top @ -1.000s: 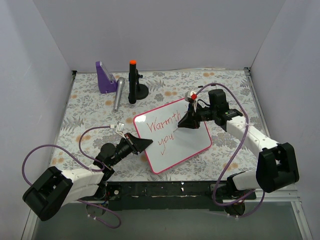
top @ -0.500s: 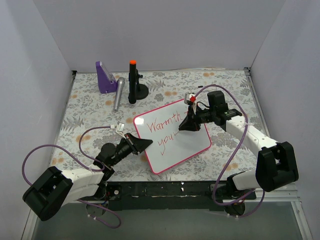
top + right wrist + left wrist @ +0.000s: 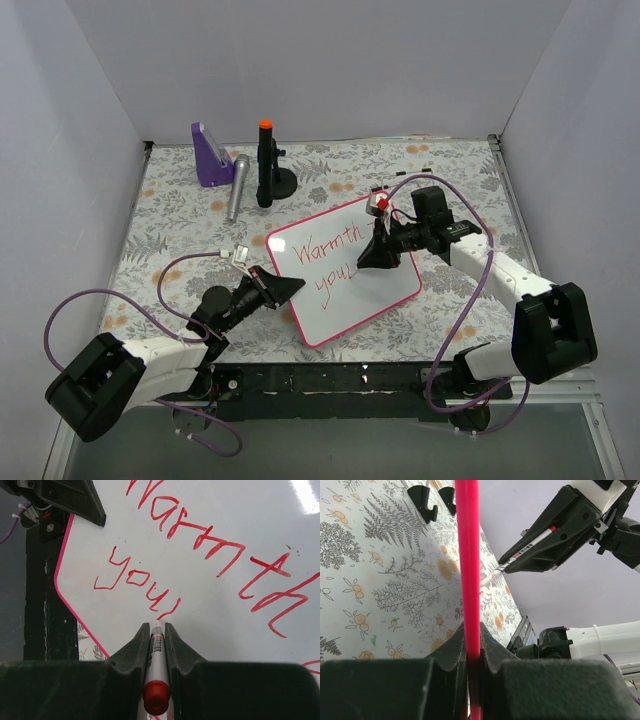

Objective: Write a sentence on the whiteboard
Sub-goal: Write on the whiteboard with the whiteboard marker without the cap.

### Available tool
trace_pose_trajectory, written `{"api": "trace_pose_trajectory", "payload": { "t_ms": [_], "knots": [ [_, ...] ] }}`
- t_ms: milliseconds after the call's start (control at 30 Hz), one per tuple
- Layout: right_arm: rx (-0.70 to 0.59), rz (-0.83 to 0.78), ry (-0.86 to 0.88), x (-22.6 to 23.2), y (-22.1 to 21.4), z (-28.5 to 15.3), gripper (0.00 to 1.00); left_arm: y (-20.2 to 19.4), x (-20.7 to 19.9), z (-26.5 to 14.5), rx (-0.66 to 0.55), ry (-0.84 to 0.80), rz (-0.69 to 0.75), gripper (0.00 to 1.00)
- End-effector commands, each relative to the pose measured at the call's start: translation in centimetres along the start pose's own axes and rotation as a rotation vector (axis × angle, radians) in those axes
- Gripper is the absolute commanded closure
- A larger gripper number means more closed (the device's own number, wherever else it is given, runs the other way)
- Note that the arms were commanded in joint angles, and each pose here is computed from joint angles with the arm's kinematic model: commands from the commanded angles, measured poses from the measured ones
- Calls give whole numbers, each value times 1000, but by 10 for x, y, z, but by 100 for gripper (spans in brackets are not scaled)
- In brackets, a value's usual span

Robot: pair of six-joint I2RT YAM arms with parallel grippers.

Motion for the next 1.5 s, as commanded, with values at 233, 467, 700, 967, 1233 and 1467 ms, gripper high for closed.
{"api": "trace_pose_trajectory", "payload": {
  "t_ms": [233, 467, 700, 967, 1233, 1467],
  "knots": [
    [-6, -35, -16, -1, 9, -1, 99, 20, -33, -5, -114, -175, 23, 100],
    [-26, -53, -57, -11, 24, 0, 99, 20, -34, -5, -108, -178, 22, 100],
    [-49, -61, -89, -16, 30, -2, 99, 19, -33, -5, -107, -174, 22, 100],
    [-75, -50, -113, -24, 36, -8, 99, 19, -33, -5, -108, -178, 22, 100],
    [-86, -45, -115, -25, 36, -13, 99, 20, -32, -5, -110, -172, 22, 100],
    [-125, -95, -59, -1, 57, -29, 99, 21, -33, -5, -118, -170, 26, 100]
  ]
}}
Point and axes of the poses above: each gripper's point midway between its finger pads, its own z axis out along the fingers, its own x axis along the line the jaws close on, y = z × x, the point moved 5 cm from there along -z, back along the fingers, and after that the axes turned 3 degrees about z, right-handed, at the moved point
